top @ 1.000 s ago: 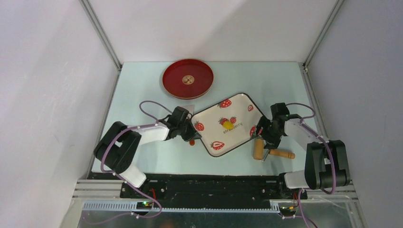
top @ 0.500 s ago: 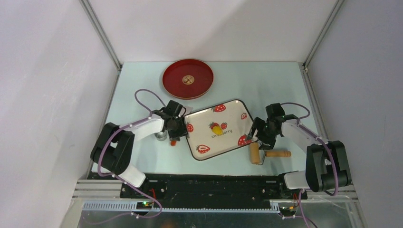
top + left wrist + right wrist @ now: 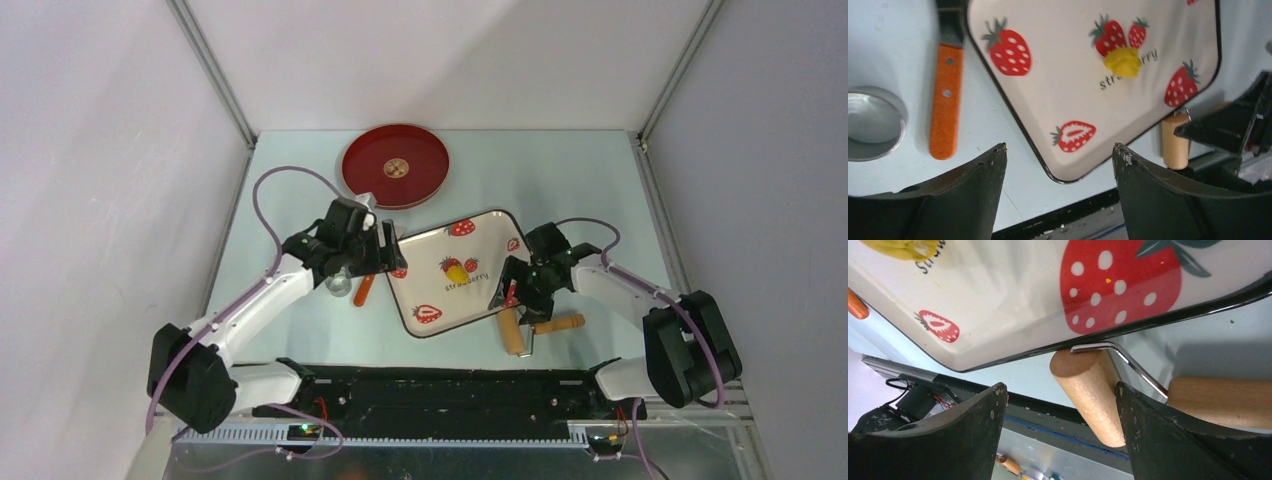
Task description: Roll out the dumpling wrappers from the dough
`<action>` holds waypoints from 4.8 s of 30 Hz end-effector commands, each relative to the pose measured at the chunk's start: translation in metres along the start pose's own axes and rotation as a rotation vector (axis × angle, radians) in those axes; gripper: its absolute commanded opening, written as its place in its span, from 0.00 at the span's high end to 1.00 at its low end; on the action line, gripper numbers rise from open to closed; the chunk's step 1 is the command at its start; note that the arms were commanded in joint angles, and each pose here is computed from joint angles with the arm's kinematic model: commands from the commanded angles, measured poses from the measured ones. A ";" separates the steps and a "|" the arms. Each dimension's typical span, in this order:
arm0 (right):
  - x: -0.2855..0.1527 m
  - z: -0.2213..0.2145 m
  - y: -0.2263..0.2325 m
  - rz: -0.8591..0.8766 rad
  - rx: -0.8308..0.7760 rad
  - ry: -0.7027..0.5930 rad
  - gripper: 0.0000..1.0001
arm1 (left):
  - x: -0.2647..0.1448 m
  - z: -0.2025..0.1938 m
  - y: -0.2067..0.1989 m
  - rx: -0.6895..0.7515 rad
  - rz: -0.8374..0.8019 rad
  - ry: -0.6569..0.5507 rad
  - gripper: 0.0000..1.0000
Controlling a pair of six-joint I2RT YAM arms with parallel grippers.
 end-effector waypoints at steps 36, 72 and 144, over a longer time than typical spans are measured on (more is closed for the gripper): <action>-0.112 0.079 -0.117 0.383 0.504 -0.372 0.19 | 0.104 -0.040 -0.280 1.134 -0.361 0.047 0.18; -0.131 0.089 -0.140 0.375 0.633 -0.490 0.19 | 0.176 -0.110 -0.271 1.288 -0.289 0.227 0.98; -0.052 -0.054 0.146 0.534 -0.530 0.643 0.23 | -0.059 -0.064 -0.082 1.019 -0.368 -0.228 1.00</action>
Point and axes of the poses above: each gripper's point midway between its finger pads, its own x axis out along the fingers, its own y axis along the line the jaws close on, z = x × y, the point moved 9 cm from there along -x, back along the fingers, and after that the axes turned 14 degrees about x, right-handed, at the moved point
